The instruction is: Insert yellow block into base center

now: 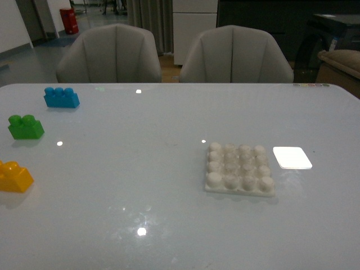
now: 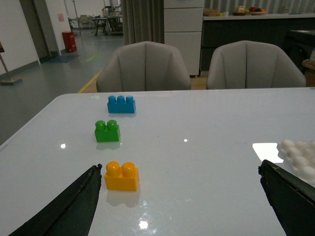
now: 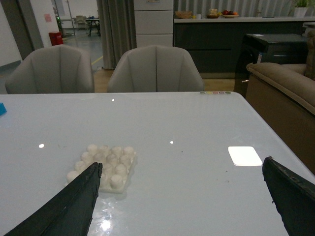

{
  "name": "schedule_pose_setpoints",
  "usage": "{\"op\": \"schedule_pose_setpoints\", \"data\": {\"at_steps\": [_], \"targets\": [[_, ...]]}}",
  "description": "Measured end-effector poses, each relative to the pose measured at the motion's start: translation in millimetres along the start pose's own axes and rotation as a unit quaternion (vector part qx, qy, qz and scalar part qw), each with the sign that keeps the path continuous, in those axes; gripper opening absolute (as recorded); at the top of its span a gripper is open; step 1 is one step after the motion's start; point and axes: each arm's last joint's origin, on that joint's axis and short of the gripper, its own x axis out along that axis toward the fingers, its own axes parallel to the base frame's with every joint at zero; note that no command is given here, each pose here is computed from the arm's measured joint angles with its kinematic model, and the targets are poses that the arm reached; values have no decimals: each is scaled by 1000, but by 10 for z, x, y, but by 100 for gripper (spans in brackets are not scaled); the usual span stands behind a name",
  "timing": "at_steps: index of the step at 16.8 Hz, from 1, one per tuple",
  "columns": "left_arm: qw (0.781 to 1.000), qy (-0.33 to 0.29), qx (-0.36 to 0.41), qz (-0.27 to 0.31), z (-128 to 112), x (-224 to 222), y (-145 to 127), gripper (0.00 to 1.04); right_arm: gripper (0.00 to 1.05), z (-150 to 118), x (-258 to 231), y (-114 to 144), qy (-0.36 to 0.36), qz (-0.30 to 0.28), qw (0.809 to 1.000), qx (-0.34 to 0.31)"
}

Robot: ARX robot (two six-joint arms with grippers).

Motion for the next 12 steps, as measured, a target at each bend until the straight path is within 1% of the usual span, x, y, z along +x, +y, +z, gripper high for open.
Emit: {"op": "schedule_pose_setpoints", "data": {"at_steps": [12], "targets": [[1000, 0, 0, 0, 0, 0, 0, 98, 98, 0, 0, 0, 0, 0, 1000, 0]]}}
